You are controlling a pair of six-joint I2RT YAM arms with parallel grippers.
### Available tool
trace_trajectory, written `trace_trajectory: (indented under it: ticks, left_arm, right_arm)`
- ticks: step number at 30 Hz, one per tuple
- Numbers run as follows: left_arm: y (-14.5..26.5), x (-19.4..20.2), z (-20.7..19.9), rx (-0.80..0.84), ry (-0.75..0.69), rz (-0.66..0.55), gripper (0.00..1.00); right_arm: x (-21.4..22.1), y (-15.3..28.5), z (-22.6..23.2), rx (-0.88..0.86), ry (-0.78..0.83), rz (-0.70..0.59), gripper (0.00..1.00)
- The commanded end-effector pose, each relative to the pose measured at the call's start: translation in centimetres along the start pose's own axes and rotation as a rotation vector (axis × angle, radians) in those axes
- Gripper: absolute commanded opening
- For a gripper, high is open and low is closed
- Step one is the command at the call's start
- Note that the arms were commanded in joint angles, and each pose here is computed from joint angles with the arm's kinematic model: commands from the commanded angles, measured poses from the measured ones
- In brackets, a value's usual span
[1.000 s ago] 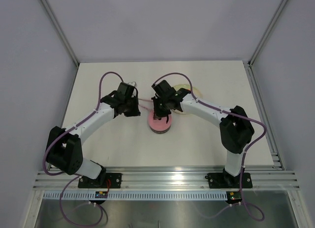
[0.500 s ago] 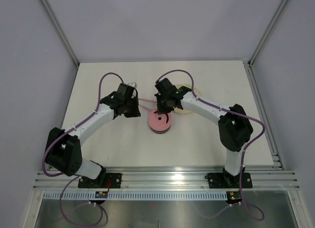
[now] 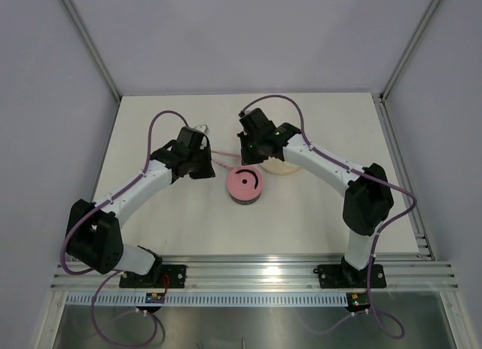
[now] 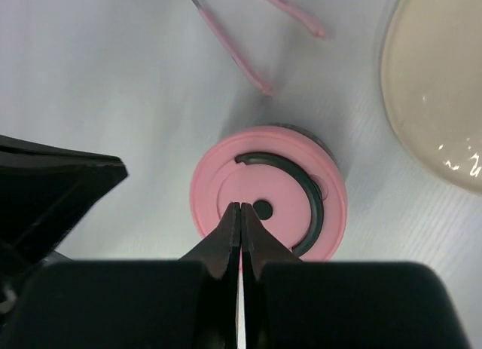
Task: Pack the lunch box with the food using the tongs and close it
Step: Close the box lid on the packing box, then reset both arms
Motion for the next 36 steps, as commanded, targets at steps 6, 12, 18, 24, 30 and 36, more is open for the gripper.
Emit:
trace_trajectory:
  ticks: [6, 12, 18, 24, 30, 36]
  left_arm:
    - [1.6, -0.8, -0.6, 0.045, -0.019, -0.072, 0.0]
    - [2.8, -1.3, -0.8, 0.044, -0.03, -0.102, 0.0]
    - [5.5, -2.6, -1.3, 0.054, -0.059, -0.177, 0.0]
    - [7.0, -4.1, -2.0, 0.048, -0.095, -0.209, 0.01]
    - [7.9, -5.3, -2.5, 0.04, -0.097, -0.258, 0.42]
    - [7.8, -5.9, -3.2, 0.066, -0.098, -0.256, 0.85]
  right_arm:
    - [0.3, -0.5, -0.3, 0.006, 0.008, -0.025, 0.0]
    - [3.5, -3.9, -0.9, 0.012, -0.007, 0.103, 0.0]
    - [-1.5, 2.2, -0.2, 0.058, 0.026, -0.06, 0.06]
    - [-4.7, 10.6, -2.2, 0.225, -0.047, -0.34, 0.81]
    - [-2.7, 15.8, -6.5, 0.457, -0.178, -0.54, 0.99]
    - [0.1, 18.1, -8.9, 0.586, -0.253, -0.547, 1.0]
Point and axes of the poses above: each gripper's point midway between its finger pads, its own y axis back along the fingers, its own z axis along the line the jaws close on, x = y × z, the point moved 6 cm from there along y, back along the fingers, and after that the axes turned 5 degrees about y, right-handed, at the moved point
